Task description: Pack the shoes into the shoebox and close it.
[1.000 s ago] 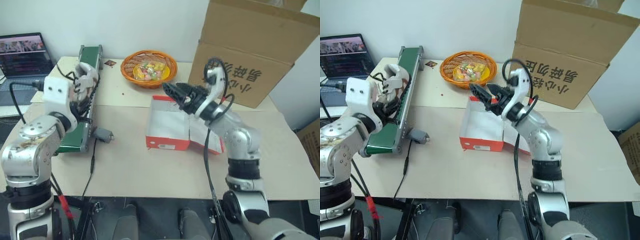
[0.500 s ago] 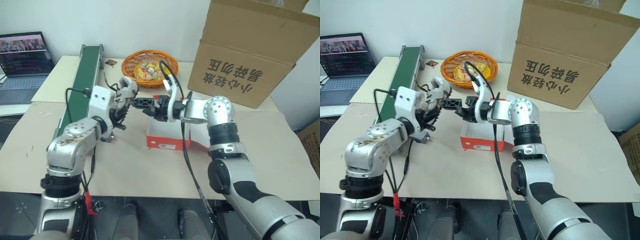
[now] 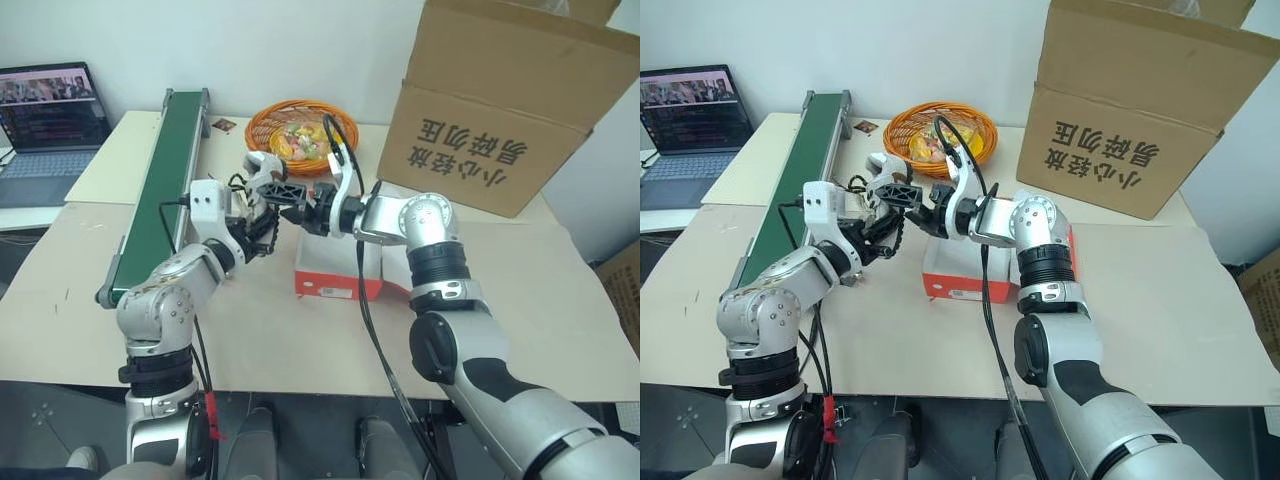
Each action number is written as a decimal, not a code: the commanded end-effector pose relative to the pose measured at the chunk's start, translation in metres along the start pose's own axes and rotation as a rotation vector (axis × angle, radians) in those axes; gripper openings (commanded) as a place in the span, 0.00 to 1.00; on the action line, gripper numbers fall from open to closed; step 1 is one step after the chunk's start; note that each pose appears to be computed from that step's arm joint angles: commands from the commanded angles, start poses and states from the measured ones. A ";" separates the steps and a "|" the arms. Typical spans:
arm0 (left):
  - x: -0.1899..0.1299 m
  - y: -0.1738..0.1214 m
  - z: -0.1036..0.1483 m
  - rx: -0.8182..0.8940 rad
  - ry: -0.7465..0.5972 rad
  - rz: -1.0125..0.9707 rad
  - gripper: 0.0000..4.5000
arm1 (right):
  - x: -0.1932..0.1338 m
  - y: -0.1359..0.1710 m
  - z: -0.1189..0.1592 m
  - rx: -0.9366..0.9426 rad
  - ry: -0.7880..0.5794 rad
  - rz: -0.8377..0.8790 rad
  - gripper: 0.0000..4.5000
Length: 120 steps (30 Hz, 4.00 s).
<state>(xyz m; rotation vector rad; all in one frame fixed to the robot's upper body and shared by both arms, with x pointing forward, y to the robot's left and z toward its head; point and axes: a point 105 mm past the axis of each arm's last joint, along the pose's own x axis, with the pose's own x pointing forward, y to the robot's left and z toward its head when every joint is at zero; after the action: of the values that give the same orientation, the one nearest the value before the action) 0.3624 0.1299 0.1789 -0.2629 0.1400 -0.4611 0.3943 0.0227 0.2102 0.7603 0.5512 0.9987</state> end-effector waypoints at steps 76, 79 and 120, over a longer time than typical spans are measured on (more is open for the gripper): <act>-0.062 -0.022 0.012 0.419 0.042 -0.244 0.89 | -0.096 -0.050 0.096 -0.397 -0.145 -0.541 0.29; -0.072 -0.016 0.010 0.495 0.073 -0.275 0.89 | -0.098 -0.048 0.087 -0.341 -0.073 -0.539 0.29; -0.076 -0.038 0.056 0.671 -0.047 -0.342 0.90 | -0.082 -0.135 0.024 -0.370 0.118 -0.702 0.45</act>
<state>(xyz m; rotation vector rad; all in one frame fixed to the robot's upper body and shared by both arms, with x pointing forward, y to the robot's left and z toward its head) 0.2951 0.1457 0.2323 0.3464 -0.0453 -0.8214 0.4501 -0.1046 0.1372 0.1016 0.6296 0.4585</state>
